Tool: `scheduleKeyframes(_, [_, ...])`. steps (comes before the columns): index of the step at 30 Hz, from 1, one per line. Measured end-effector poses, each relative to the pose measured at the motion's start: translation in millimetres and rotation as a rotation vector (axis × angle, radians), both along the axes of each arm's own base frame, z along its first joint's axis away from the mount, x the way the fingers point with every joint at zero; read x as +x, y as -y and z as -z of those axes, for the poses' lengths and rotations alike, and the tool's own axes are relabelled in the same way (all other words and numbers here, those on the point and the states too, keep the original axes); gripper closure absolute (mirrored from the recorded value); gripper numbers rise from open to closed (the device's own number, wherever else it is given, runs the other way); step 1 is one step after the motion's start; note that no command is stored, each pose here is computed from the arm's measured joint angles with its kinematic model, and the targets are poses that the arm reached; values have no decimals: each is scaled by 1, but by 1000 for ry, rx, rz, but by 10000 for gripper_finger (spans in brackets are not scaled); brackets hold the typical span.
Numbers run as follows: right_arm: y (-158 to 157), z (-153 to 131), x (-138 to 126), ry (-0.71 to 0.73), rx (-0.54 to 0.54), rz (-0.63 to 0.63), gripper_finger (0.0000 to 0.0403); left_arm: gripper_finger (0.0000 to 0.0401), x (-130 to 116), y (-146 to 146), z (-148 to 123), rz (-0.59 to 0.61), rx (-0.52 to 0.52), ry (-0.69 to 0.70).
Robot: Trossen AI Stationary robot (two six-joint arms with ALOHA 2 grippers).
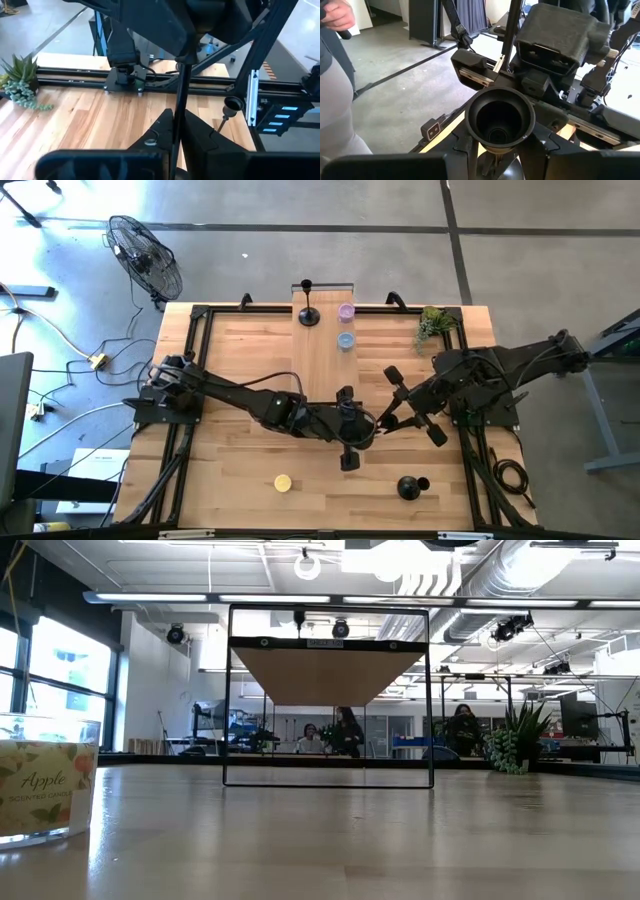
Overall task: Pick & Place candle stick holders
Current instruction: Put the left black candle holder on the shelf
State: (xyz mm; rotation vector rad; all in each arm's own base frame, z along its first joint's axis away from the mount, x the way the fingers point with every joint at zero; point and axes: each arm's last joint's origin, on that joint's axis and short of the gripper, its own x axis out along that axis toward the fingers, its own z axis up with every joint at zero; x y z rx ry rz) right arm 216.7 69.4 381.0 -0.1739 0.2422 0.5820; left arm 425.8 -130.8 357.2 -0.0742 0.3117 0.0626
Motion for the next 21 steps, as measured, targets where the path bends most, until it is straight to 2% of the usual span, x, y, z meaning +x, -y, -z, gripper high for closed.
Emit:
scheduleKeyframes(8, [1,0,1,-20,28,50,307,392,0,0,0,-11,0,-2])
scheduleKeyframes(16, [2,-5,-4,-9,75,74,157,394,0,-2,0,-31,0,-1])
scheduleKeyframes(21, [8,-20,-21,79,96,103,124,394,0,-2,0,-47,10,-3])
